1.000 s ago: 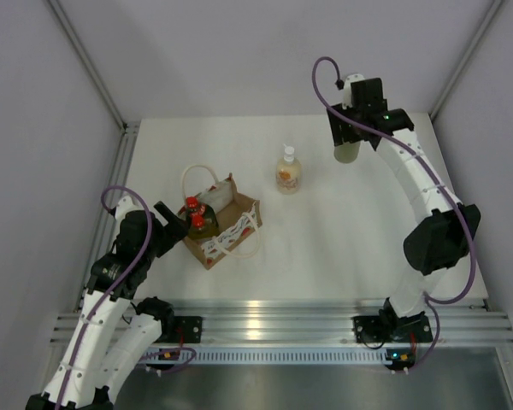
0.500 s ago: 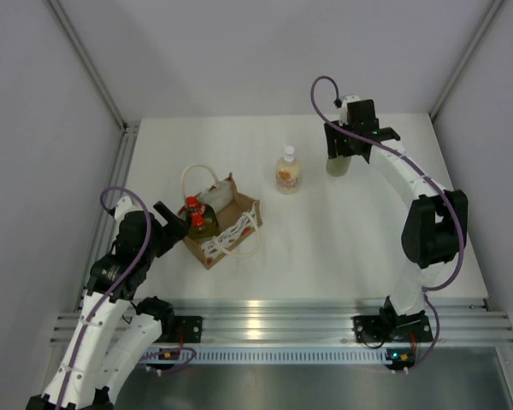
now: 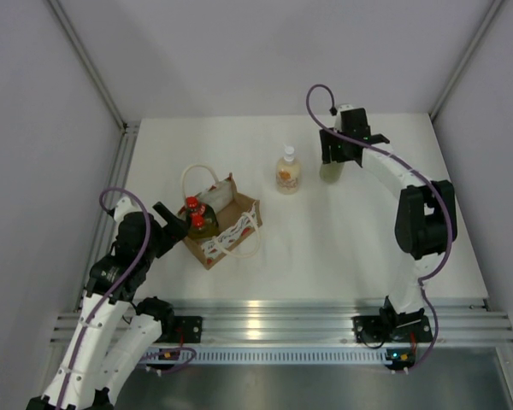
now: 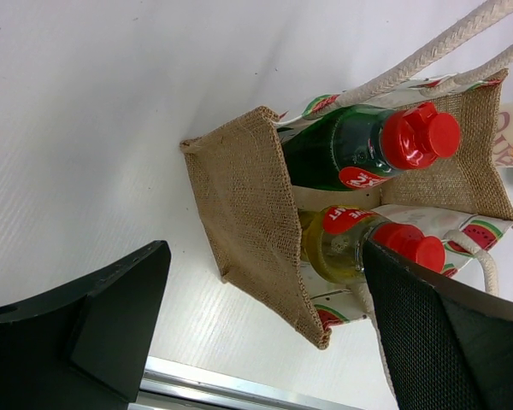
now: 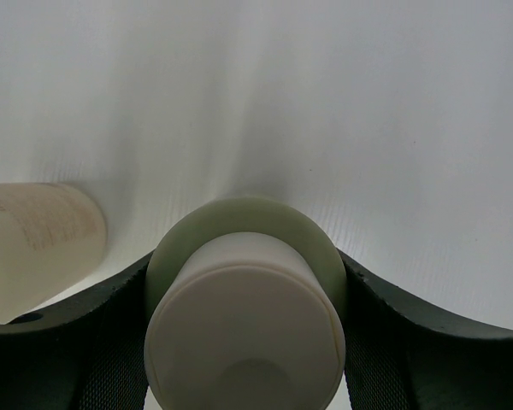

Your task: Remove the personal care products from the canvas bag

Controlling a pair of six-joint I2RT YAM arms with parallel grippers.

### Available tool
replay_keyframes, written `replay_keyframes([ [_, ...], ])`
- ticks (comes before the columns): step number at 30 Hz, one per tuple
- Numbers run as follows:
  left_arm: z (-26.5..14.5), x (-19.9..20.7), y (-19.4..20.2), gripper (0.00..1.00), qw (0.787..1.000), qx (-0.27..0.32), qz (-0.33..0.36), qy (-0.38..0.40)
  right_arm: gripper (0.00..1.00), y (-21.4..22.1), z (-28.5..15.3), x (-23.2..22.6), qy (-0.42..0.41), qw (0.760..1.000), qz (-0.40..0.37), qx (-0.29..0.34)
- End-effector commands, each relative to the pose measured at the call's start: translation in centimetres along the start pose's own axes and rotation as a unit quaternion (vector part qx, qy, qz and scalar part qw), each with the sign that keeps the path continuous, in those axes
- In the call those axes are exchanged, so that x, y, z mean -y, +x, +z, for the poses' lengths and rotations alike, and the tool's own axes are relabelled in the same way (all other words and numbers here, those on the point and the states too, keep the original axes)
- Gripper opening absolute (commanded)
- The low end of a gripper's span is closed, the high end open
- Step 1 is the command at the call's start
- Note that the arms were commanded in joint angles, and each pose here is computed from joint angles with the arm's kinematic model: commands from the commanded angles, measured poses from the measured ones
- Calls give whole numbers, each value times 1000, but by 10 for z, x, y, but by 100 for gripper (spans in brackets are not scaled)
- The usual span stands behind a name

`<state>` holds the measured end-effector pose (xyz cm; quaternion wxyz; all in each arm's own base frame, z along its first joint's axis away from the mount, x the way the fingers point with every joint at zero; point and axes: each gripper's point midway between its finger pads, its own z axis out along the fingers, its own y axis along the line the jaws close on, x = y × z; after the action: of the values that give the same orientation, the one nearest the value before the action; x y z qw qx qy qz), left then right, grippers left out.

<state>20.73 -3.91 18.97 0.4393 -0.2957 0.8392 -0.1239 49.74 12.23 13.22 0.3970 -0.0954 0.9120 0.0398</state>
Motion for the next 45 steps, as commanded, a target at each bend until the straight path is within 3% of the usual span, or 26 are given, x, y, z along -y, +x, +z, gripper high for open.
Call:
replay_keyframes([
  [1, 0, 4, -2, 98, 1000, 5, 0, 11, 24, -54, -7, 1, -7, 995, 11, 100],
  [9, -2, 7, -2, 98, 1000, 2, 3, 18, 47, -42, -5, 1, -8, 995, 8, 98],
  [10, -2, 6, -1, 98, 1000, 2, 3, 18, 55, -42, -5, 1, -8, 995, 7, 98],
  [15, -2, 7, 0, 98, 1000, 0, 2, 19, 68, -49, -18, -4, -13, 994, 2, 110],
  [21, -2, 7, 1, 98, 1000, -3, 1, 21, 95, -61, -40, -9, -20, 991, 1, 130],
  [25, -2, 7, 1, 98, 1000, -2, -3, 21, 99, -69, -60, -20, -30, 990, -7, 140],
  [29, -2, 6, 0, 98, 1000, 1, -10, 18, 99, -73, -92, -62, -58, 986, -30, 154],
  [32, -1, 5, -2, 98, 1000, 5, -16, 12, 99, -65, -118, -96, -21, 983, -57, 175],
  [34, 0, 3, -4, 98, 1000, 11, -20, 5, 99, -74, -140, -108, 5, 975, -31, 221],
  [35, 0, 3, -4, 98, 1000, 13, -23, 4, 100, -61, -142, -130, -29, 976, -8, 215],
  [36, 1, 2, -5, 98, 1000, 14, -23, 2, 99, -51, -146, -165, -128, 970, -26, 205],
  [39, 2, 0, -6, 98, 999, 19, -26, -6, 99, -34, -170, -223, -300, 933, -35, 195],
  [45, -1, 1, -14, 98, 999, 34, -24, -8, 100, 12, -218, -311, -405, 880, -150, 195],
])
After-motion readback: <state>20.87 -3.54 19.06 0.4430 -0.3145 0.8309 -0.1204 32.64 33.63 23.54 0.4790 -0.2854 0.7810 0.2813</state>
